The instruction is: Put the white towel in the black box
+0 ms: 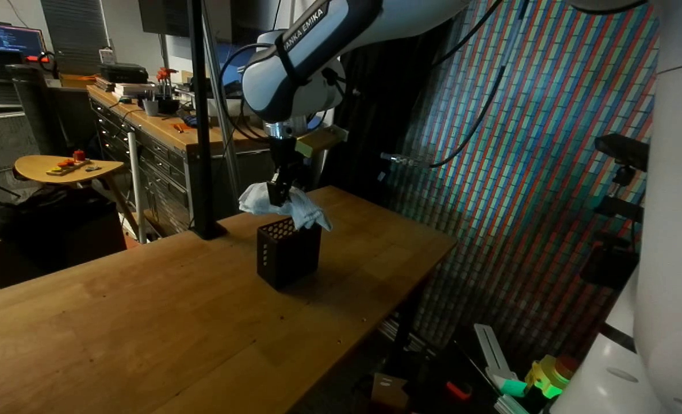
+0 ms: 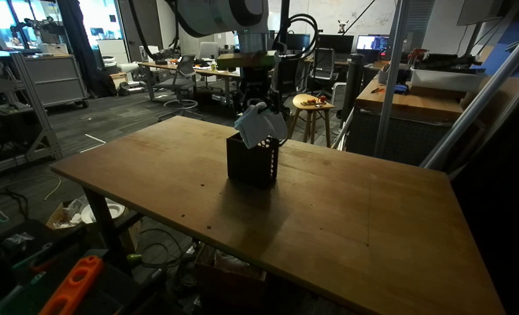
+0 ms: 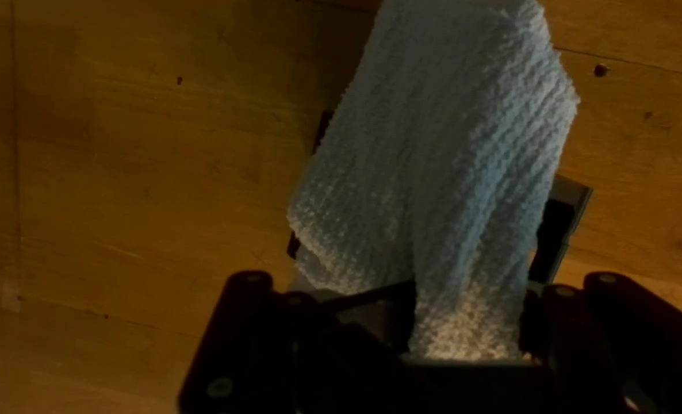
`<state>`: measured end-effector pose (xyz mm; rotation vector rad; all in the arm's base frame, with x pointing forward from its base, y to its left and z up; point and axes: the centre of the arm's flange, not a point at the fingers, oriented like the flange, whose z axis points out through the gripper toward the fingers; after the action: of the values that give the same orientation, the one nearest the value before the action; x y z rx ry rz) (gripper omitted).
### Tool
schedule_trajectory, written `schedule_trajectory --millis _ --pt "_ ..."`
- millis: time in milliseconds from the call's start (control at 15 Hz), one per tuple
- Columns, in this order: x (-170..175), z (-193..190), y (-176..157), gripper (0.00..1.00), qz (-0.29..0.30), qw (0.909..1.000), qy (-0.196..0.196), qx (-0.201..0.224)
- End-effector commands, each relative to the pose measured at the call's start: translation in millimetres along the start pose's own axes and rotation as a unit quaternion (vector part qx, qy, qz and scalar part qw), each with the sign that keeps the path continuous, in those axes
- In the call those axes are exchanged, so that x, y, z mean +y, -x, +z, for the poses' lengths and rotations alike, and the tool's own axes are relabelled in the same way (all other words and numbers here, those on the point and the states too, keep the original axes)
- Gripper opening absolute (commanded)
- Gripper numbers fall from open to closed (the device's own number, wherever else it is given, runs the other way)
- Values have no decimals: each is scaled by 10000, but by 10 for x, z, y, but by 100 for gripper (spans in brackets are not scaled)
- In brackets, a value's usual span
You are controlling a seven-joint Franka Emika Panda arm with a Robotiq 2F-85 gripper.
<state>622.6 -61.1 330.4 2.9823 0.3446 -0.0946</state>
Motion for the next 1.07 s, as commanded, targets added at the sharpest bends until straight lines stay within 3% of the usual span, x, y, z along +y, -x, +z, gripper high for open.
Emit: schedule_trajectory --millis 0,1000 --pt "-54 84 -72 0 -175 9996 -148 188" --pt "-315 669 -138 0 -137 9961 -806 345"
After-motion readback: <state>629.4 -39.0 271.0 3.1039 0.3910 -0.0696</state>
